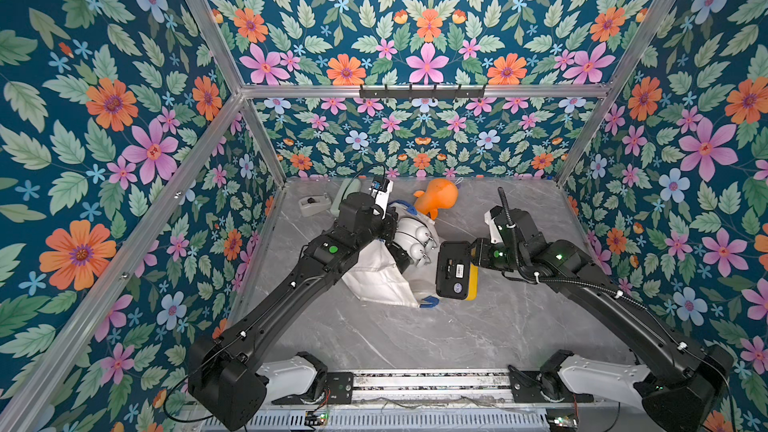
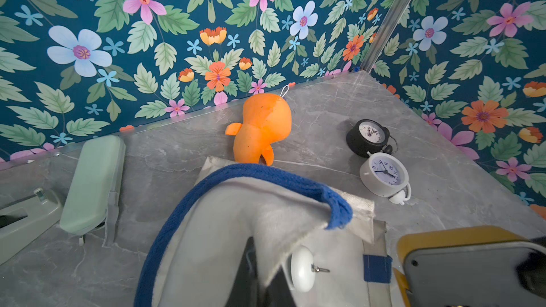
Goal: Take the alarm clock out of the canvas bag
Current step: Place the alarm at the center of the board.
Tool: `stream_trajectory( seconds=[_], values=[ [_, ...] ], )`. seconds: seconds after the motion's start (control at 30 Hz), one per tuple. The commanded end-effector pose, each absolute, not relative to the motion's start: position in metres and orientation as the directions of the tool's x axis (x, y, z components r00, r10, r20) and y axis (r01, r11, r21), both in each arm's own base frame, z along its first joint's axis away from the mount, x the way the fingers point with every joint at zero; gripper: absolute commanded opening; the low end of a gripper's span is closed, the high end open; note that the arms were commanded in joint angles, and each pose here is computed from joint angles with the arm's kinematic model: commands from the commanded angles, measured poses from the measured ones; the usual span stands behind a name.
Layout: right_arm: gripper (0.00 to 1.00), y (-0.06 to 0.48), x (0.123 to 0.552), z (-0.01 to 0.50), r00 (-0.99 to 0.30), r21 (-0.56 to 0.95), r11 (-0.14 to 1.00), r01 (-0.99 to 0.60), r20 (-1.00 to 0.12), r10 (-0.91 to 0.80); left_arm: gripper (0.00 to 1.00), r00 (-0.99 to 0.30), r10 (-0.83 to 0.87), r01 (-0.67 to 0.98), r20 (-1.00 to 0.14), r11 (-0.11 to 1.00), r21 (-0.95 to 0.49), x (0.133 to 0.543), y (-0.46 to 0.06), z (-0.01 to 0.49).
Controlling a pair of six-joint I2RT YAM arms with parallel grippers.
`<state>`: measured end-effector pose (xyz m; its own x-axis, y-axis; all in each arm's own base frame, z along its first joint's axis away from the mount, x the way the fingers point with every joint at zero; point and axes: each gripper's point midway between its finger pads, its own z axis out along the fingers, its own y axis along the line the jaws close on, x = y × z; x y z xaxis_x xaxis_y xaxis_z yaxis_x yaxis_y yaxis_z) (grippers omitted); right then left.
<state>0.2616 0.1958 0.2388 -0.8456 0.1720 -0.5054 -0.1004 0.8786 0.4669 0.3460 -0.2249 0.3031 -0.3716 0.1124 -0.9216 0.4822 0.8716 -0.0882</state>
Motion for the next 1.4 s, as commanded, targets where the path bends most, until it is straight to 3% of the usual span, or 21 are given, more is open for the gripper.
stream_trajectory(
  seconds=[0.0,0.2,0.4,0.77,1.37],
  values=[
    [0.24,0.177,0.249,0.234,-0.857,0.381,0.919,-0.101,-0.503,0.114,0.00,-0.320,0.092,0.450,-0.943,0.891,-0.066,0.353,-0.220,0.319],
    [0.24,0.144,0.236,0.226,-0.867,0.264,0.964,-0.036,-0.488,0.101,0.00,-0.323,0.095,0.440,-0.942,0.896,-0.060,0.356,-0.218,0.318],
    [0.24,0.096,0.235,0.217,-0.869,0.005,0.997,0.073,-0.490,0.066,0.00,-0.328,0.098,0.447,-0.940,0.892,-0.063,0.356,-0.220,0.315],
    [0.28,0.041,0.241,0.200,-0.934,-0.418,0.894,0.163,-0.357,0.003,0.00,-0.330,0.098,0.458,-0.939,0.886,-0.069,0.354,-0.221,0.313],
    [0.31,0.013,0.256,0.145,-0.986,-0.673,0.723,0.155,-0.145,0.077,0.00,-0.318,0.089,0.469,-0.944,0.880,-0.075,0.348,-0.219,0.315]
  ],
)
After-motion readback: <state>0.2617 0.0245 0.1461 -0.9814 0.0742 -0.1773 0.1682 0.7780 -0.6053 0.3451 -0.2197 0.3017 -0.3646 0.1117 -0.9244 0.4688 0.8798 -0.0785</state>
